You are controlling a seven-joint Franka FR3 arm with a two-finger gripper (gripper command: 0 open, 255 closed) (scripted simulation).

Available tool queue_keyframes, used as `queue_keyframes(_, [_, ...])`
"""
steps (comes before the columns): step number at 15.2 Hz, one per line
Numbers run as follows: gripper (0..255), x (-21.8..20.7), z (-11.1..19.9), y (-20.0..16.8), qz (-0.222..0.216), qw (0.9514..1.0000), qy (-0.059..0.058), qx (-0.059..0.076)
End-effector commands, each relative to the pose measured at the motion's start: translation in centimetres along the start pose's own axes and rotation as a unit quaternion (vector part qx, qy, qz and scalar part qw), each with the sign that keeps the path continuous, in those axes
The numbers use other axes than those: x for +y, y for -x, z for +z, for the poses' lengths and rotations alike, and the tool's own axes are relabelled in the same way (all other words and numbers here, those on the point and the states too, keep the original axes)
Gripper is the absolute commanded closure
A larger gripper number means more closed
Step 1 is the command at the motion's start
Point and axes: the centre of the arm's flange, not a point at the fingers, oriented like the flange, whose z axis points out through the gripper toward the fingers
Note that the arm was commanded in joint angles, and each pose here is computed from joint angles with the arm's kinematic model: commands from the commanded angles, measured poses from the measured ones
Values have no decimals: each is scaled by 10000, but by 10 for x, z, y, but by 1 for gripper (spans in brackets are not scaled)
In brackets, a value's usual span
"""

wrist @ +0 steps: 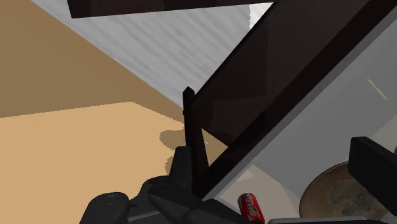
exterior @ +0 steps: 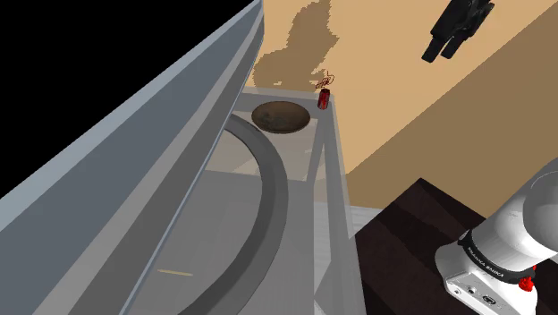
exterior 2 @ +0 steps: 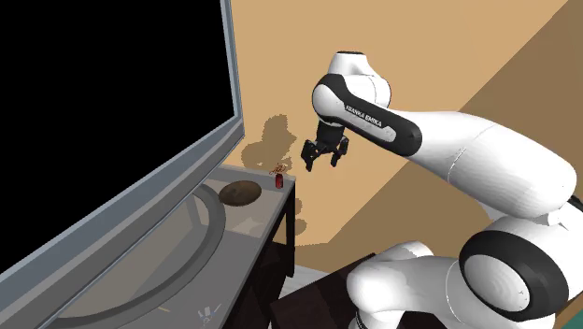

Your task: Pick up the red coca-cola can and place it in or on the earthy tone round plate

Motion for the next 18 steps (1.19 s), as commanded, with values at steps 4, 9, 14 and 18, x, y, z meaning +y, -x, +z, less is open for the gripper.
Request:
queue_keyframes(4, [0,-9,23,-33,14,9999,86,-69])
queue_keyframes(9, [0,-23,64,-89,36,9996,229,-184])
queue_keyframes(14, [0,-36,106,-143,59,9988,372,-298])
queue_keyframes(18, [0,-45,140,-186,77,9980,487,-390])
